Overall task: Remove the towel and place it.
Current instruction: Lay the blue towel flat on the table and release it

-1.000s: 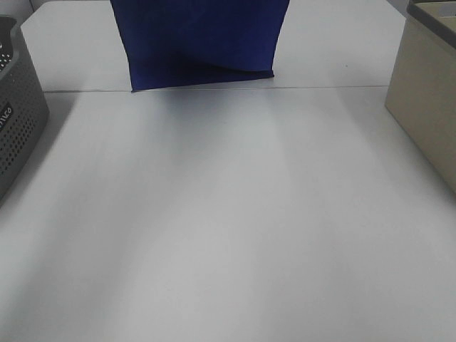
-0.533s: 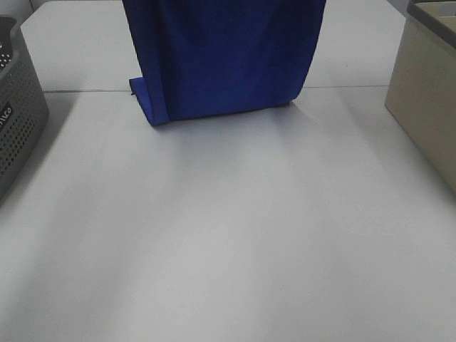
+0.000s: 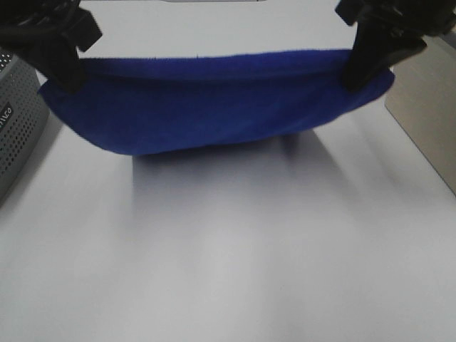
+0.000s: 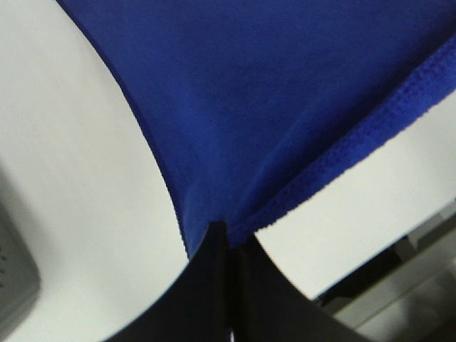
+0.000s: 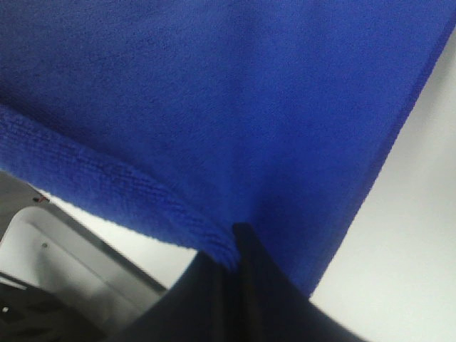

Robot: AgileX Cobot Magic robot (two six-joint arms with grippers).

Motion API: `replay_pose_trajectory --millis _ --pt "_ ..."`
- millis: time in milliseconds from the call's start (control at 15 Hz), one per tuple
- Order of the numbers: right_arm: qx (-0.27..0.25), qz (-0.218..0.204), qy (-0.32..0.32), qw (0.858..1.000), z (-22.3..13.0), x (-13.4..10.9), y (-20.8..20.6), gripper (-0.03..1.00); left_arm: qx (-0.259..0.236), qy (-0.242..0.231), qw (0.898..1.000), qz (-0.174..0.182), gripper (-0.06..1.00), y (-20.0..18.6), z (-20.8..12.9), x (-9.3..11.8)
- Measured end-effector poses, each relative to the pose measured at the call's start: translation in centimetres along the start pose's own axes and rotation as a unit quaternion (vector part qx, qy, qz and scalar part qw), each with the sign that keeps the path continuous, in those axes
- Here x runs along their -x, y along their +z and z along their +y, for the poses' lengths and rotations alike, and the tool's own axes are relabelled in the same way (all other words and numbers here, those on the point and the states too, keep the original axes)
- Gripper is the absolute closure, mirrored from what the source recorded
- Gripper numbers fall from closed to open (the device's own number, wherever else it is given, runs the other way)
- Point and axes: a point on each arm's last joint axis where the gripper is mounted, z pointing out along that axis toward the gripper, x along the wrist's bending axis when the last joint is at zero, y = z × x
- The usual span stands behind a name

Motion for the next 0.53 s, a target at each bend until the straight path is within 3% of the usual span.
replay_pose_trajectory --millis 400,533 --pt "-0.076 0.058 0.049 0.994 -7.0 -1.7 3.1 0.95 -0.057 -0.07 0.992 -0.091 0.94 1.5 -7.6 2.1" --pt "-0.1 0.079 0.066 0.99 -8.2 -1.9 4.4 0.95 -0.086 -0.084 0.988 -0.102 0.94 2.8 -9.0 2.2"
